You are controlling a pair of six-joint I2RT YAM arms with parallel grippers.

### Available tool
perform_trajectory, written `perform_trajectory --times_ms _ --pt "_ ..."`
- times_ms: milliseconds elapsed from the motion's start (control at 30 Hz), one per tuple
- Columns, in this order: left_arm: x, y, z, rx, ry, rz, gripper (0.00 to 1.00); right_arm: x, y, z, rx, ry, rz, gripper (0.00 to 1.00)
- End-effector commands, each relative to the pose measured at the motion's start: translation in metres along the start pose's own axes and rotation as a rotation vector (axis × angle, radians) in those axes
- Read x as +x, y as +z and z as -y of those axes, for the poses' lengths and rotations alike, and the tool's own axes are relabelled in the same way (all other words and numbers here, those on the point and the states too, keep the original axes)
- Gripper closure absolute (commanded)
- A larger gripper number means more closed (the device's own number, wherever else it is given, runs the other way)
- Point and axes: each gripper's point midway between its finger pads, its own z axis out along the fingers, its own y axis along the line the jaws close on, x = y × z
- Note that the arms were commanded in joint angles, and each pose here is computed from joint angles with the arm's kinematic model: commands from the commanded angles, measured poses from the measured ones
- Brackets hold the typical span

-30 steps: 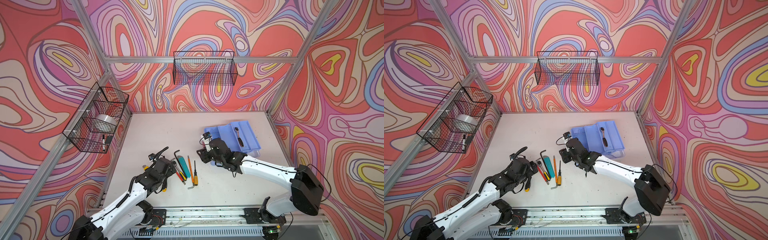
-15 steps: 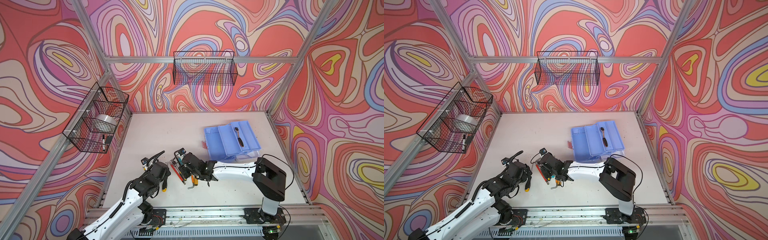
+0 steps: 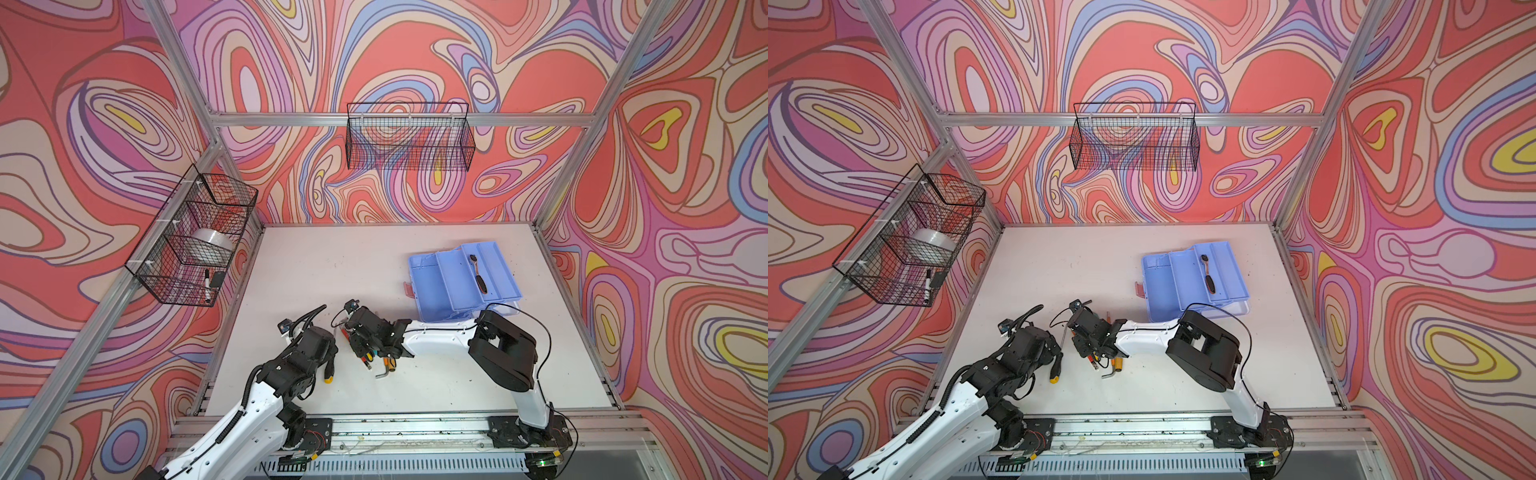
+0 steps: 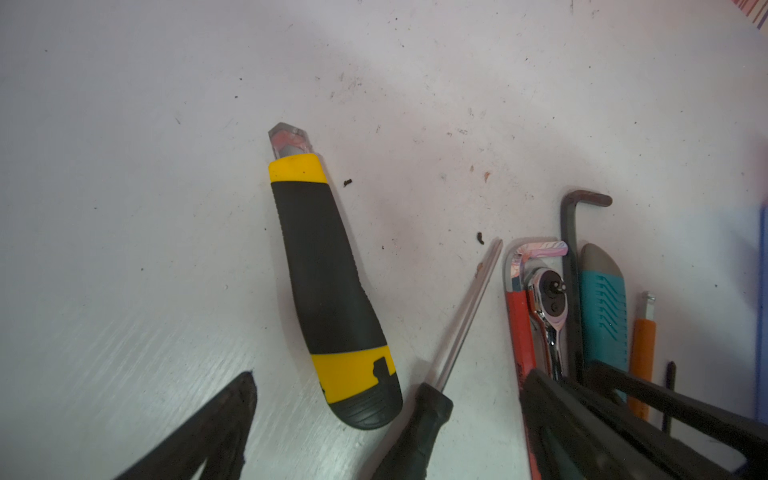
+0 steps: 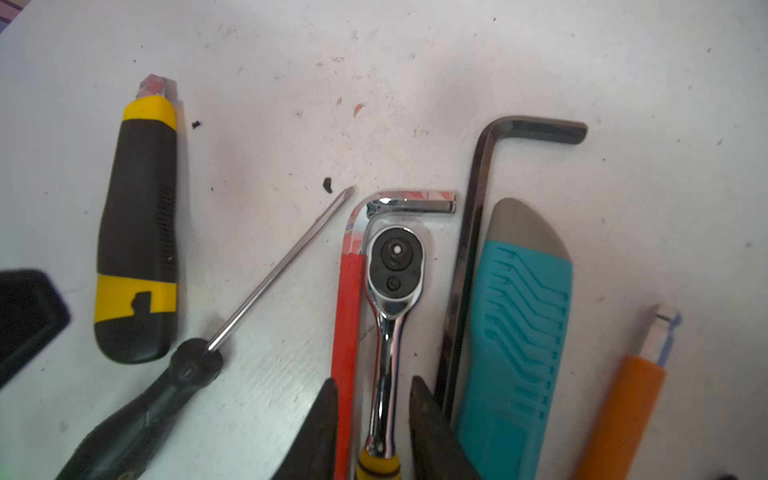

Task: Pack the tool kit
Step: 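Release the ratchet and move the right gripper back over the loose tools, then grasp the yellow-handled silver ratchet with the right gripper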

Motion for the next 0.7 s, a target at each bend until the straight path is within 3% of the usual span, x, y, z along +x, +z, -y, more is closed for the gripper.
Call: perform_trajectory --times_ms 0,433,667 --pt "0.004 0.002 -0.014 -0.048 0.007 -0.002 0.00 0.009 0.009 0.003 0.032 -0.025 -0.037 0.73" --pt "0.005 0.001 -0.014 -0.041 0.005 -0.005 0.00 0.017 0.022 0.015 0.116 -0.066 -0.100 0.84" --pt "0.005 0.001 -0.014 -0.039 0.004 -0.002 0.00 0.031 0.021 0.037 0.225 -0.117 -0.157 0.85"
